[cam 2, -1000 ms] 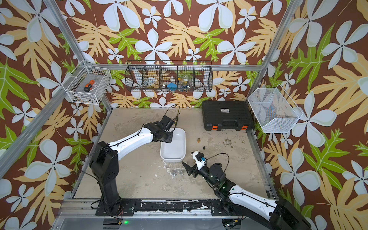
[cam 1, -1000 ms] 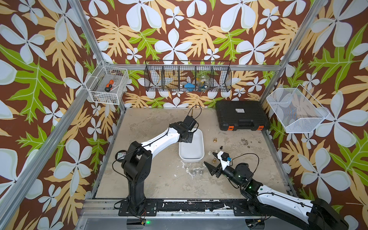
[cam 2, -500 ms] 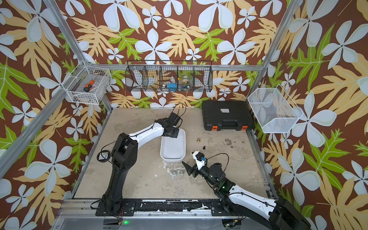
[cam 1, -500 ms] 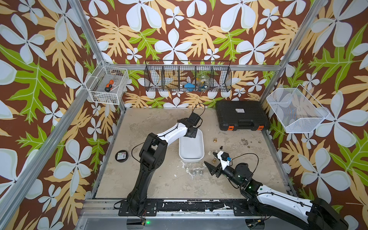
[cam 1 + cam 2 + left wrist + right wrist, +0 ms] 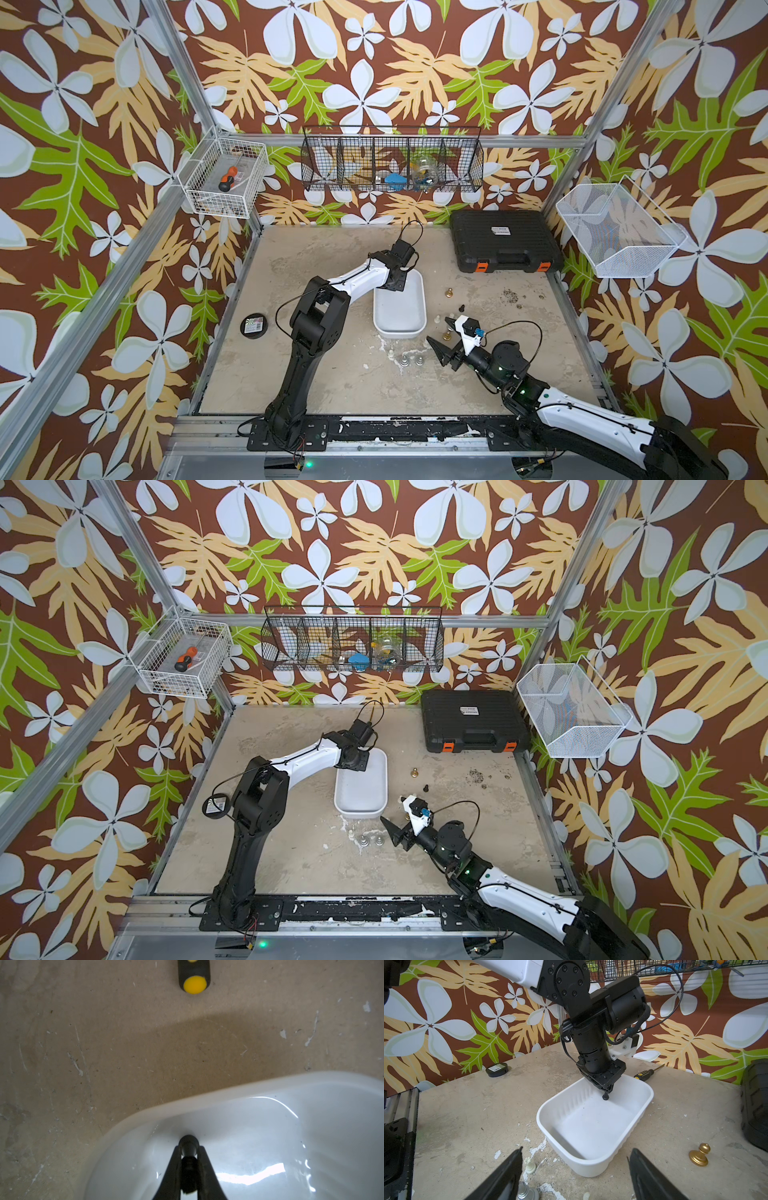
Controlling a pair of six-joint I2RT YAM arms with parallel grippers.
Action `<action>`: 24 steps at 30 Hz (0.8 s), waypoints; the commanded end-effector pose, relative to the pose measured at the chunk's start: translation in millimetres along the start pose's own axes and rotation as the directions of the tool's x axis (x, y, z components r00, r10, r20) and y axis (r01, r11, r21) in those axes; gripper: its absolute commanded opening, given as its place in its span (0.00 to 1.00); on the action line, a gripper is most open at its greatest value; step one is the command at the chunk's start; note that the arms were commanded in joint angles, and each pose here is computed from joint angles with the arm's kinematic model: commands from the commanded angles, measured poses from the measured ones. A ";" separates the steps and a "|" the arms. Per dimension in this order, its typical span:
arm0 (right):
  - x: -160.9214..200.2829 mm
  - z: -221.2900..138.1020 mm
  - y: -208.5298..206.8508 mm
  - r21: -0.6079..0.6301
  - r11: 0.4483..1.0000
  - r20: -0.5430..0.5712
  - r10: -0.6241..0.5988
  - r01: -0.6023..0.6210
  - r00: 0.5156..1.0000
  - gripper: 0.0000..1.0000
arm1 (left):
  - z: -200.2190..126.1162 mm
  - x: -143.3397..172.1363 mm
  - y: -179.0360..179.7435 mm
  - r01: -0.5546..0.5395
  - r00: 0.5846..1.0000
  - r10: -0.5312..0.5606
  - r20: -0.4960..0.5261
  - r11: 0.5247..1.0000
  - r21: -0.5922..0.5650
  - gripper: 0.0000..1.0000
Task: Put the chess pieces into the storage box
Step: Place the chess piece in the storage box.
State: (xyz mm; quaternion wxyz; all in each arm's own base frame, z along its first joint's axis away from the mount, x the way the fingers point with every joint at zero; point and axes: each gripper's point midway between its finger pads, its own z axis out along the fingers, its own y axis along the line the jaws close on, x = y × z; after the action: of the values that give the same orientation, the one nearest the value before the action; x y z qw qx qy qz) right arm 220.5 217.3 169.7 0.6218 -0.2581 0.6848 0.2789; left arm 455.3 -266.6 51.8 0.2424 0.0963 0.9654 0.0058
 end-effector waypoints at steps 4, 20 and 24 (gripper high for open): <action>-4.7 -1.0 1.6 -0.007 1.000 0.020 0.003 -0.002 1.000 0.81 | 1.8 -5.2 3.9 0.034 0.999 -0.034 0.029 0.999 -0.010 0.06; -5.7 -1.4 3.3 -0.017 1.000 0.025 0.005 -0.005 1.000 0.81 | -1.9 1.1 2.5 0.058 0.998 -0.058 0.021 0.998 0.013 0.19; -4.9 -0.8 4.1 -0.022 1.000 0.021 0.006 -0.005 1.000 0.81 | -2.8 -0.3 0.8 0.061 0.998 -0.061 0.023 0.998 0.023 0.23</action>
State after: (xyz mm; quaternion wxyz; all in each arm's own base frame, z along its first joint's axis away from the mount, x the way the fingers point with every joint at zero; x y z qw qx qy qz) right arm 218.7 217.5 170.2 0.6219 -0.2600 0.6825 0.2826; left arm 454.9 -264.1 50.4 0.2525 0.0705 0.9650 -0.0065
